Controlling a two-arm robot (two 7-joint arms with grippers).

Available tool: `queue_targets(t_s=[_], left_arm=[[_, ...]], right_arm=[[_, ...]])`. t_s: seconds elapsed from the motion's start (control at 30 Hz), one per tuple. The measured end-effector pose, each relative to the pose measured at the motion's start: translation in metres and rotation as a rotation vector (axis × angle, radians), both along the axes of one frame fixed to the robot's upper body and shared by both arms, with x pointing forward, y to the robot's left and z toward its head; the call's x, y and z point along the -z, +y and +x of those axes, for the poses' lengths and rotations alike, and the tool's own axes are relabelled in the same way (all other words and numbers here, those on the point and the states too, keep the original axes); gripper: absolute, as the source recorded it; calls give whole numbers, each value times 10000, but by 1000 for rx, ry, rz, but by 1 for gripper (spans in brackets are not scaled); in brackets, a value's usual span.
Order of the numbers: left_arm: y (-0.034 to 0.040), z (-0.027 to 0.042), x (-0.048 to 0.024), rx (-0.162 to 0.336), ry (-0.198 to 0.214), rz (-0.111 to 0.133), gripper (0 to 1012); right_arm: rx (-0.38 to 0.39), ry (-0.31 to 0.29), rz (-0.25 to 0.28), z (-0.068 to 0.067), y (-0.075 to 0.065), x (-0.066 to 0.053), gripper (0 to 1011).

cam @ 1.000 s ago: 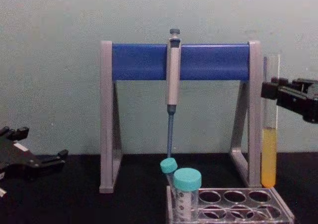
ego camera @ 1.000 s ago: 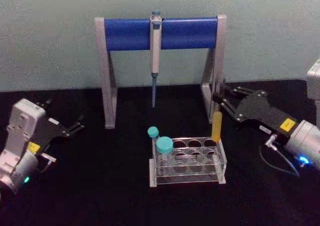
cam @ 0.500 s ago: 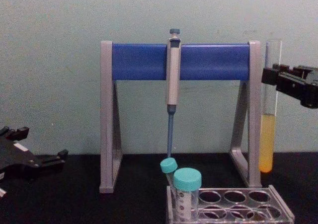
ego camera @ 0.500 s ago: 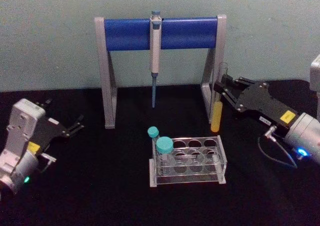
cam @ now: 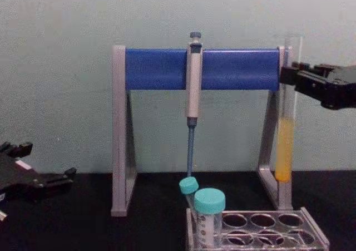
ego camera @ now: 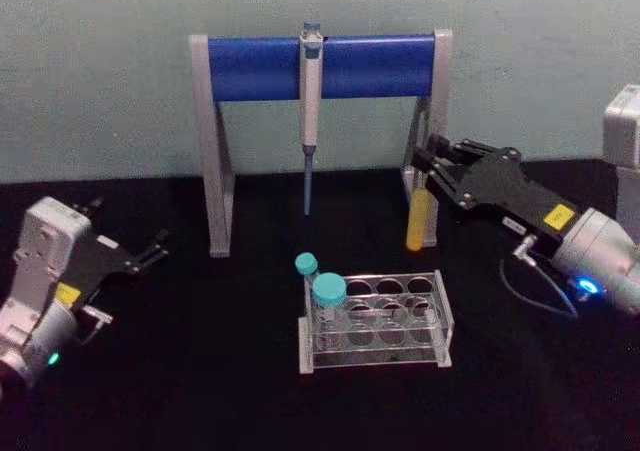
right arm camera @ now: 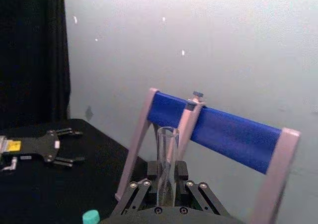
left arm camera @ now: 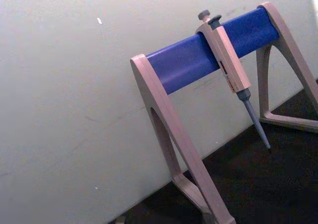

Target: Pick up the test tube from the test tube rack, shake it, then place it back into the test tube rack.

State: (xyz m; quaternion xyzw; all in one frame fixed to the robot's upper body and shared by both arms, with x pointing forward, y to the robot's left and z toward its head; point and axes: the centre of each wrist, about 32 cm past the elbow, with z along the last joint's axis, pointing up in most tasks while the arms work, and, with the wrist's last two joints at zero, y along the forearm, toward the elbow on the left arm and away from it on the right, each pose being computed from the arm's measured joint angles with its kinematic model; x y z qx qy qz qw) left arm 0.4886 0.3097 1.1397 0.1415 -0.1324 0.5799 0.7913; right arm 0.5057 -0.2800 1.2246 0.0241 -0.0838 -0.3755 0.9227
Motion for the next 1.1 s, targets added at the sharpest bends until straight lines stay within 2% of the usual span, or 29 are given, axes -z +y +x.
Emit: queue_targets(t_s=[0.3,0.57,0.87,1.1], left_arm=[[0,0,0,0,0,0,1001],[0,0,0,0,0,0,1001],[0,0,0,0,0,0,1001],[0,0,0,0,0,0,1001]], right_arm=[[-59,0,0,37,104,-16,237],[-126,8,7,-66,122,-22,237],[-143,18,1,-317,-35,-17,237],[-73,22,-27,-438,-193,-32,237]])
